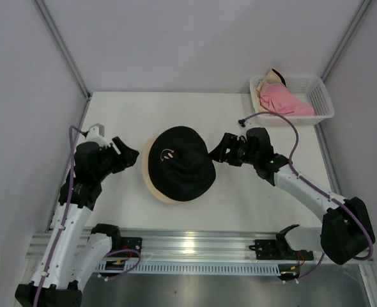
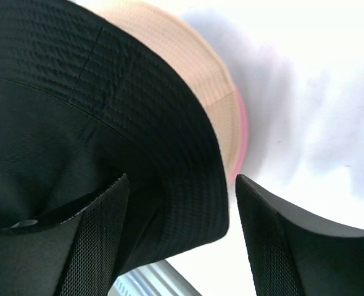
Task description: Stack the hats
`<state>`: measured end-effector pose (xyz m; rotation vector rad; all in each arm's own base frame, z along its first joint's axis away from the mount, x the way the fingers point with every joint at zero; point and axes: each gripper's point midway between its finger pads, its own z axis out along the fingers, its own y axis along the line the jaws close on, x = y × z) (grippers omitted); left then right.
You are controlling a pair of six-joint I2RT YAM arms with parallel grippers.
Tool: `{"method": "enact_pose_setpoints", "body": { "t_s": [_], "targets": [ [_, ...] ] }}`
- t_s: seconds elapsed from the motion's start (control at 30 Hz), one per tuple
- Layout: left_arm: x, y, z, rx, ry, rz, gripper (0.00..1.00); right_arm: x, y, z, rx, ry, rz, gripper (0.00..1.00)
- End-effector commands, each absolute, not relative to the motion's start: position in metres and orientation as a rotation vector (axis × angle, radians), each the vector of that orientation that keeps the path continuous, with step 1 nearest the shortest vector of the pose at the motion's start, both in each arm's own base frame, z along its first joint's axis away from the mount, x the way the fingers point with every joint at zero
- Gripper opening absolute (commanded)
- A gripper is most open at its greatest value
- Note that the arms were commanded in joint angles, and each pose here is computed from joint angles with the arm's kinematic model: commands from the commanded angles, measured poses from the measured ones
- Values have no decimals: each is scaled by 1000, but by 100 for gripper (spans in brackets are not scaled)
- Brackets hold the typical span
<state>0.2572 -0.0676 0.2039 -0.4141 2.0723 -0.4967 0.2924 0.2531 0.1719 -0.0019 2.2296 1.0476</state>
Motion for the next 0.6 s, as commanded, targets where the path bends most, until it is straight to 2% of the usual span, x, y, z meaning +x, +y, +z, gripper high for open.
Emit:
{"method": "enact_pose_setpoints", "body": {
  "t_s": [0.0, 0.1, 0.13, 0.3, 0.57],
  "targets": [
    [262, -100, 265, -30, 1950, -634, 74, 301, 237, 191, -36, 2190, 919, 73],
    [275, -128, 296, 204, 1880, -754, 83, 307, 233, 196, -19, 2169, 913, 74],
    [280, -133, 298, 242, 1883, -778, 84, 308, 233, 195, -12, 2173, 915, 74],
    [315, -155, 312, 398, 1915, -896, 81, 304, 230, 188, 27, 2188, 934, 74],
    [341, -173, 270, 456, 2016, -1051, 79, 286, 222, 173, 116, 2203, 962, 73]
  ]
}}
